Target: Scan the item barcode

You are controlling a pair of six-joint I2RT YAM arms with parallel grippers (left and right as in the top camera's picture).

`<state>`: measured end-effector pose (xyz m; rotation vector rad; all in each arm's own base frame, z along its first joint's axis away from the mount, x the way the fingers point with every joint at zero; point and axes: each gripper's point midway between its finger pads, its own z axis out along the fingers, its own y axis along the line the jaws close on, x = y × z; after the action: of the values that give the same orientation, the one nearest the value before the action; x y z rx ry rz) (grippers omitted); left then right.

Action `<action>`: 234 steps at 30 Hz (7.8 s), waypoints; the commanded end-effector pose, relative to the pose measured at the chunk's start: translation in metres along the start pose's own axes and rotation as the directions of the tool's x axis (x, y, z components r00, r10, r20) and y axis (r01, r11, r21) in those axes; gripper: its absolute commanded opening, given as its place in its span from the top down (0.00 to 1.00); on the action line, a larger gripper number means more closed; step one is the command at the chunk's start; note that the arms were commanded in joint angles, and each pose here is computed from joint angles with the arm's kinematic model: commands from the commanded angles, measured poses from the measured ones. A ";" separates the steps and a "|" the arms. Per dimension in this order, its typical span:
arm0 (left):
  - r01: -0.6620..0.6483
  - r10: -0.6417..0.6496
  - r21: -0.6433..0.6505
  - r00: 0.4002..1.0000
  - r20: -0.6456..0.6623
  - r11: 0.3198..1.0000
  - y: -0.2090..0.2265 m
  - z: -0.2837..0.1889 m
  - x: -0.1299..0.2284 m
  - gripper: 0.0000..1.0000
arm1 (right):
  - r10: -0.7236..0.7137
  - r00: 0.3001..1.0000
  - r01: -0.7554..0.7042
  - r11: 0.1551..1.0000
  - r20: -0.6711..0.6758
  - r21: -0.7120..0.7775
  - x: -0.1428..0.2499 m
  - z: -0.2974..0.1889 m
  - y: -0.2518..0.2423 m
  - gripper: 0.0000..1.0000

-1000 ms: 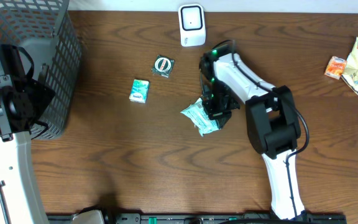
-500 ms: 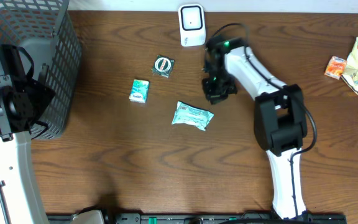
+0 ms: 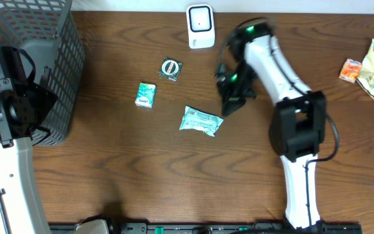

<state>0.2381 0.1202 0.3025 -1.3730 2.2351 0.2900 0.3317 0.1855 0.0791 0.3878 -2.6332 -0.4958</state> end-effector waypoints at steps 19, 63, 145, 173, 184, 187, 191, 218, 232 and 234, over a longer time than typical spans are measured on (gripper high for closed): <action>0.014 -0.014 -0.008 1.000 0.009 1.000 0.004 -0.001 -0.001 0.02 | -0.008 1.000 0.014 0.953 -0.019 0.302 -0.002 0.071 0.030 0.94; 0.014 -0.014 -0.008 1.000 0.009 1.000 0.004 -0.001 -0.001 0.02 | 0.080 0.975 -0.017 0.957 0.209 -0.291 -0.076 0.063 0.031 0.25; 0.014 -0.014 -0.008 1.000 0.009 1.000 0.004 -0.001 -0.001 0.02 | -0.032 0.700 0.420 0.826 0.713 -0.375 0.007 -0.166 0.135 0.99; 0.014 -0.014 -0.008 1.000 0.009 1.000 0.004 -0.001 -0.001 0.02 | -0.132 0.754 -0.547 0.415 0.643 0.727 -0.024 -0.074 -0.113 0.99; 0.014 -0.014 -0.008 1.000 0.009 1.000 0.004 -0.001 -0.001 0.02 | -0.069 0.836 -0.407 0.587 0.544 0.700 -0.038 -0.006 -0.093 0.75; 0.014 -0.014 -0.008 1.000 0.009 1.000 0.004 -0.001 -0.001 0.02 | -0.057 0.844 -0.366 0.665 0.534 0.650 -0.043 0.009 -0.077 0.62; 0.014 -0.014 -0.008 1.000 0.009 1.000 0.004 -0.001 -0.001 0.02 | -0.008 0.875 -0.270 0.823 0.484 0.501 -0.044 0.033 -0.041 0.70; 0.014 -0.014 -0.008 1.000 0.009 1.000 0.004 -0.001 -0.001 0.03 | -0.086 0.929 -0.055 0.930 0.360 0.364 -0.028 0.013 -0.098 0.60; 0.014 -0.014 -0.008 1.000 0.009 1.000 0.004 -0.001 -0.001 0.02 | -0.037 0.902 -0.071 0.970 0.431 0.233 -0.041 0.013 -0.074 0.99; 0.014 -0.014 -0.008 1.000 0.009 1.000 0.004 -0.001 -0.001 0.02 | -0.086 0.860 0.005 0.987 0.503 0.160 -0.060 -0.017 -0.040 0.99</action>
<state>0.2381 0.1201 0.3025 -1.3726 2.2353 0.2899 0.3699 0.1233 0.0182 0.3885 -3.1311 -0.1827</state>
